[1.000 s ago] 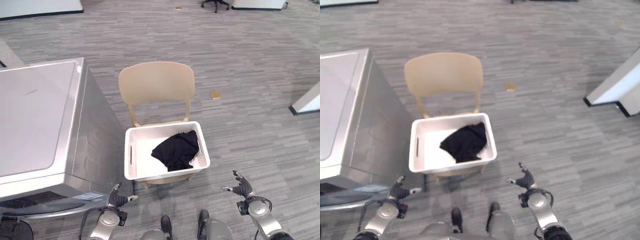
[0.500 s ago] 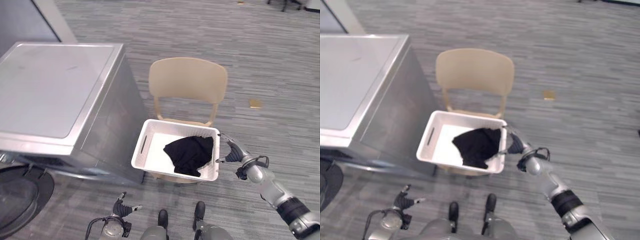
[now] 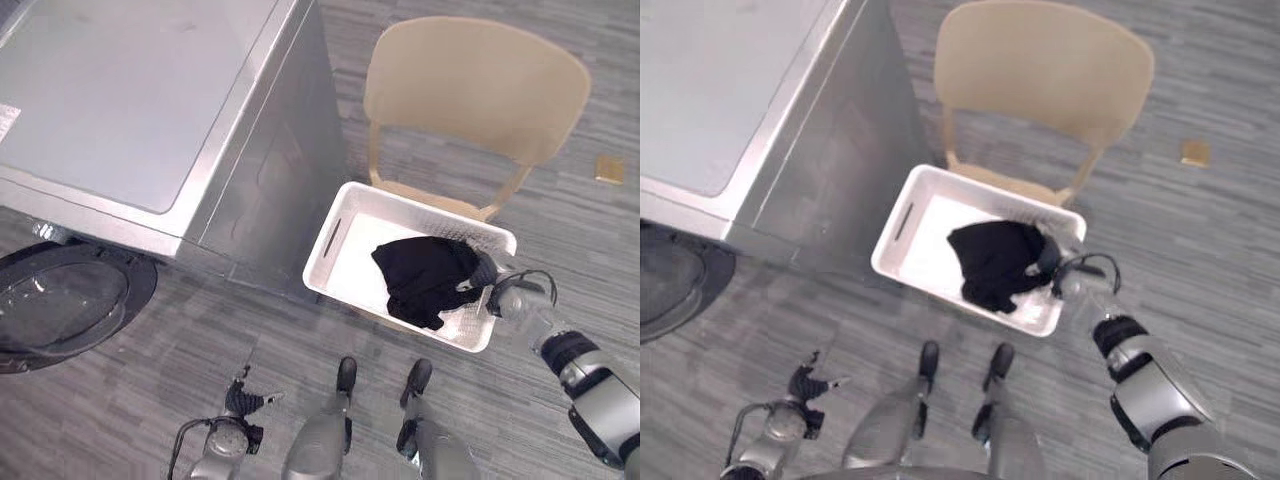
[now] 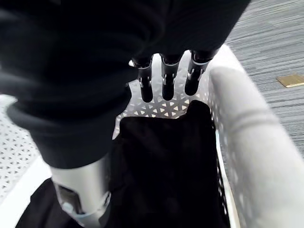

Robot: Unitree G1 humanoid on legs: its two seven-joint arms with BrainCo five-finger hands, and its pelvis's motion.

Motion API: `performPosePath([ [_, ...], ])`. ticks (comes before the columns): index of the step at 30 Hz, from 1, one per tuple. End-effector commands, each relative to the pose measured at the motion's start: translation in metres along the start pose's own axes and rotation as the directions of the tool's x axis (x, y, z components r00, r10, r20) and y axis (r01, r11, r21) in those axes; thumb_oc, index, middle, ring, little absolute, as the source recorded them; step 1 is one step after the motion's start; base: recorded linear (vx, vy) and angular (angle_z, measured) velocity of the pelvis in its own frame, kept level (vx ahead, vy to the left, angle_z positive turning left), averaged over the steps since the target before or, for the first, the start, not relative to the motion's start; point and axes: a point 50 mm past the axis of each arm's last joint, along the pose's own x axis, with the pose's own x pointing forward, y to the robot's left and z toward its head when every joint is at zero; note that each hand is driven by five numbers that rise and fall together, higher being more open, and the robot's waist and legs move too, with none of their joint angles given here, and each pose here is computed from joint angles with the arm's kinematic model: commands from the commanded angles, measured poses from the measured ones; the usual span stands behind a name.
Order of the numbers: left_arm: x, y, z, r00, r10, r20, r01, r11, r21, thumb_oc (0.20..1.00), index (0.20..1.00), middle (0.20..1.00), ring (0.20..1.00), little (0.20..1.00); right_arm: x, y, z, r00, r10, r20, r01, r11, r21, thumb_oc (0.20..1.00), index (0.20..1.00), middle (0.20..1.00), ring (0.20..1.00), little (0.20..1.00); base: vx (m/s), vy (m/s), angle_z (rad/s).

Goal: Grab the laundry basket,head to the washer,open it,put in the laundry and shut it.

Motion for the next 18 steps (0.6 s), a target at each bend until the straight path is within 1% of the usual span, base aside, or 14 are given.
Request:
performPosePath([
  [1, 0.006, 0.014, 0.017, 0.996, 0.051, 0.074, -0.051, 0.999, -0.006, 1.000, 1.000, 1.000, 1.000, 1.000, 0.010, -0.023, -0.002, 0.997, -0.073, -0.025, 0.070, 0.991, -0.117, 1.000, 1.000, 1.000, 1.000, 1.000, -0.03, 0.038, 0.10],
  [2, 0.006, 0.014, 0.017, 0.996, 0.051, 0.074, -0.051, 0.999, -0.006, 1.000, 1.000, 1.000, 1.000, 1.000, 0.010, -0.023, -0.002, 0.997, -0.073, -0.025, 0.070, 0.991, -0.117, 1.000, 1.000, 1.000, 1.000, 1.000, -0.03, 0.014, 0.10],
  [3, 0.010, 0.013, 0.026, 0.994, 0.050, 0.097, -0.048, 0.999, -0.014, 1.000, 1.000, 1.000, 1.000, 1.000, 0.011, -0.018, -0.013, 0.995, -0.036, -0.097, 0.022, 0.989, -0.148, 1.000, 1.000, 1.000, 1.000, 1.000, -0.01, 0.009, 0.11],
  [4, 0.010, 0.013, 0.026, 0.994, 0.050, 0.097, -0.049, 0.999, -0.014, 1.000, 1.000, 1.000, 1.000, 1.000, 0.011, -0.018, -0.013, 0.995, -0.036, -0.096, 0.022, 0.989, -0.148, 1.000, 1.000, 1.000, 1.000, 1.000, -0.02, 0.010, 0.10],
  [6, 0.014, 0.012, 0.036, 0.992, 0.039, 0.119, -0.038, 0.999, -0.005, 1.000, 1.000, 1.000, 1.000, 1.000, 0.011, -0.014, -0.017, 0.991, 0.006, -0.132, -0.029, 0.985, -0.172, 1.000, 1.000, 1.000, 1.000, 1.000, 0.00, -0.021, 0.14],
  [7, 0.016, 0.013, 0.043, 0.990, 0.035, 0.135, -0.036, 0.999, 0.002, 1.000, 1.000, 1.000, 1.000, 1.000, 0.010, -0.008, -0.014, 0.988, 0.030, -0.149, -0.042, 0.996, -0.078, 0.460, 0.460, 0.460, 0.460, 0.460, 0.00, -0.030, 0.16],
  [8, 0.016, 0.013, 0.043, 0.990, 0.035, 0.135, -0.036, 0.999, 0.002, 1.000, 1.000, 1.000, 1.000, 1.000, 0.010, -0.008, -0.014, 0.988, 0.030, -0.149, -0.042, 0.996, -0.078, 0.460, 0.460, 0.460, 0.460, 0.460, 0.02, -0.027, 0.20],
  [9, 0.016, 0.010, 0.043, 0.991, 0.029, 0.133, -0.028, 1.000, -0.007, 1.000, 1.000, 1.000, 1.000, 1.000, 0.008, 0.003, -0.005, 0.991, 0.050, -0.126, -0.041, 0.997, 0.070, 0.200, 0.200, 0.200, 0.200, 0.200, 0.03, -0.016, 0.19],
  [10, 0.016, 0.010, 0.043, 0.991, 0.027, 0.132, -0.026, 1.000, -0.007, 1.000, 1.000, 1.000, 1.000, 1.000, 0.008, 0.006, 0.000, 0.993, 0.049, -0.110, -0.035, 0.991, 0.133, 0.200, 0.200, 0.200, 0.200, 0.200, 0.03, -0.016, 0.17],
  [11, 0.016, 0.010, 0.043, 0.991, 0.027, 0.132, -0.026, 1.000, -0.007, 1.000, 1.000, 1.000, 1.000, 1.000, 0.007, 0.006, 0.000, 0.993, 0.050, -0.110, -0.035, 0.991, 0.133, 0.200, 0.200, 0.200, 0.200, 0.200, 0.02, -0.008, 0.07],
  [12, 0.016, 0.009, 0.041, 0.992, 0.025, 0.127, -0.024, 1.000, -0.008, 1.000, 1.000, 1.000, 1.000, 1.000, 0.007, 0.008, 0.005, 0.995, 0.048, -0.088, -0.032, 0.984, 0.174, 0.200, 0.200, 0.200, 0.200, 0.200, 0.04, -0.018, 0.02],
  [14, 0.014, 0.009, 0.037, 0.994, 0.025, 0.109, -0.024, 1.000, -0.007, 1.000, 1.000, 1.000, 1.000, 1.000, 0.004, 0.006, 0.029, 1.000, 0.006, 0.004, -0.007, 0.940, 0.341, 0.200, 0.200, 0.200, 0.200, 0.200, 0.04, -0.023, -0.03],
  [16, 0.014, 0.009, 0.035, 0.995, 0.023, 0.102, -0.022, 1.000, -0.009, 1.000, 1.000, 1.000, 1.000, 1.000, 0.002, 0.008, 0.032, 1.000, 0.005, 0.022, -0.012, 0.927, 0.374, 0.200, 0.200, 0.200, 0.200, 0.200, 0.03, -0.004, -0.07],
  [18, 0.012, 0.008, 0.032, 0.995, 0.025, 0.092, -0.023, 1.000, -0.019, 1.000, 1.000, 1.000, 1.000, 1.000, -0.003, 0.009, 0.045, 0.998, -0.022, 0.065, -0.013, 0.866, 0.499, 0.200, 0.200, 0.200, 0.200, 0.200, 0.07, -0.003, -0.09],
])
